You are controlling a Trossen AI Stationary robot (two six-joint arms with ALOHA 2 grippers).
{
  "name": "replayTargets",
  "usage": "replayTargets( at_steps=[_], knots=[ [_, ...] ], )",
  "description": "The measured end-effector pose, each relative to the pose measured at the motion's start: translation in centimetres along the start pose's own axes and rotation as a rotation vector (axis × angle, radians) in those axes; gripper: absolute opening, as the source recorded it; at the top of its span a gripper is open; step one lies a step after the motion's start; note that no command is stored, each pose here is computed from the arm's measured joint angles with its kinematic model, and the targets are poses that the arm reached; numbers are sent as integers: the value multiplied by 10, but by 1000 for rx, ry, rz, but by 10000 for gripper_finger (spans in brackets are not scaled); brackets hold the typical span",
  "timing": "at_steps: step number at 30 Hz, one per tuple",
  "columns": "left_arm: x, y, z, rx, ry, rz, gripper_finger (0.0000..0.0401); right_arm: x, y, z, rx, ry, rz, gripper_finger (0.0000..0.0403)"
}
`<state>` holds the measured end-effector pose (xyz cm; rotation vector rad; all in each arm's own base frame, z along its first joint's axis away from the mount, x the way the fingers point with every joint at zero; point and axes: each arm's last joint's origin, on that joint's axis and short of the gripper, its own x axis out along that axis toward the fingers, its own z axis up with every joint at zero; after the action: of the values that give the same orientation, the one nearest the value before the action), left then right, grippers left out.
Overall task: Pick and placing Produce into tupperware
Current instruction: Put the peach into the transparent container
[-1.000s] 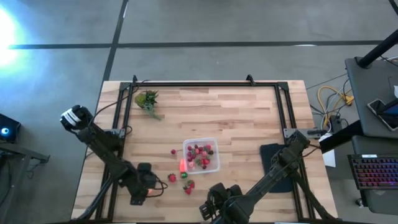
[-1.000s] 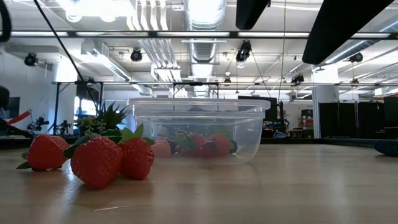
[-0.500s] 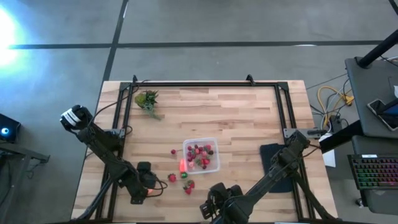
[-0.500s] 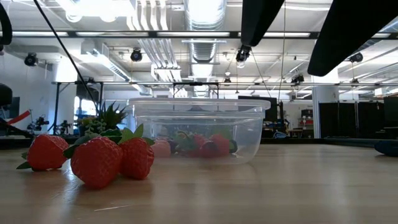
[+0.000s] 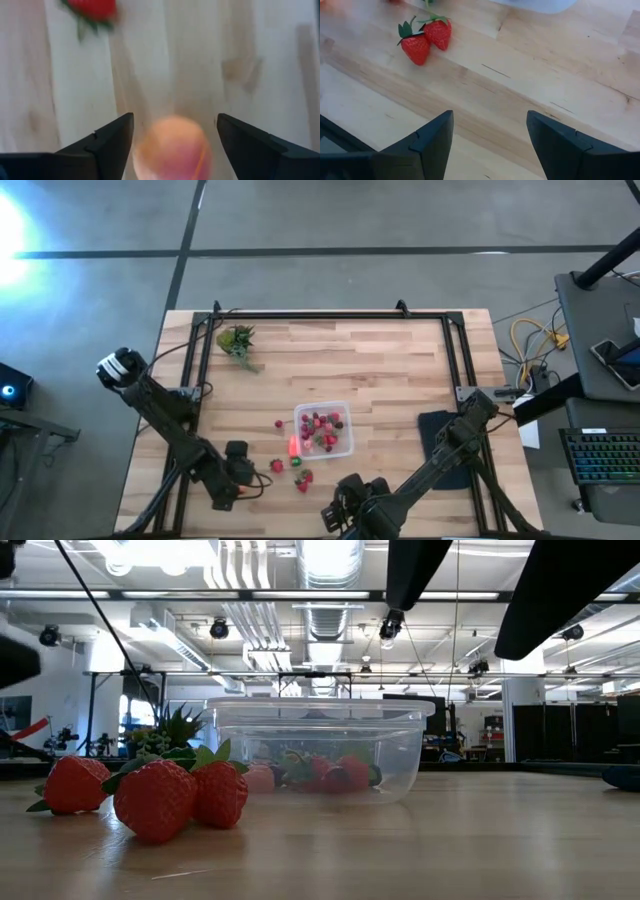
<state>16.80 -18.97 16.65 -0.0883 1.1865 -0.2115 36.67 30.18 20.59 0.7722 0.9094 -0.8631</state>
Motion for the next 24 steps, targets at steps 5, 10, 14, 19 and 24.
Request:
replayTargets(
  at_steps=[5,10,14,19,24],
  knots=[
    [-18,0,28,76,-122,37,261,-1,1,0,3,1,6,244],
    [-24,10,36,108,-50,39,256,-2,1,-1,22,4,12,244],
    [-20,8,25,104,34,-15,256,-4,0,-5,28,6,16,244],
    [-21,-5,13,131,56,-46,256,-5,-1,-7,25,7,17,244],
    [-19,-5,5,131,83,-1,256,-5,-1,-7,21,5,12,244]
  ],
)
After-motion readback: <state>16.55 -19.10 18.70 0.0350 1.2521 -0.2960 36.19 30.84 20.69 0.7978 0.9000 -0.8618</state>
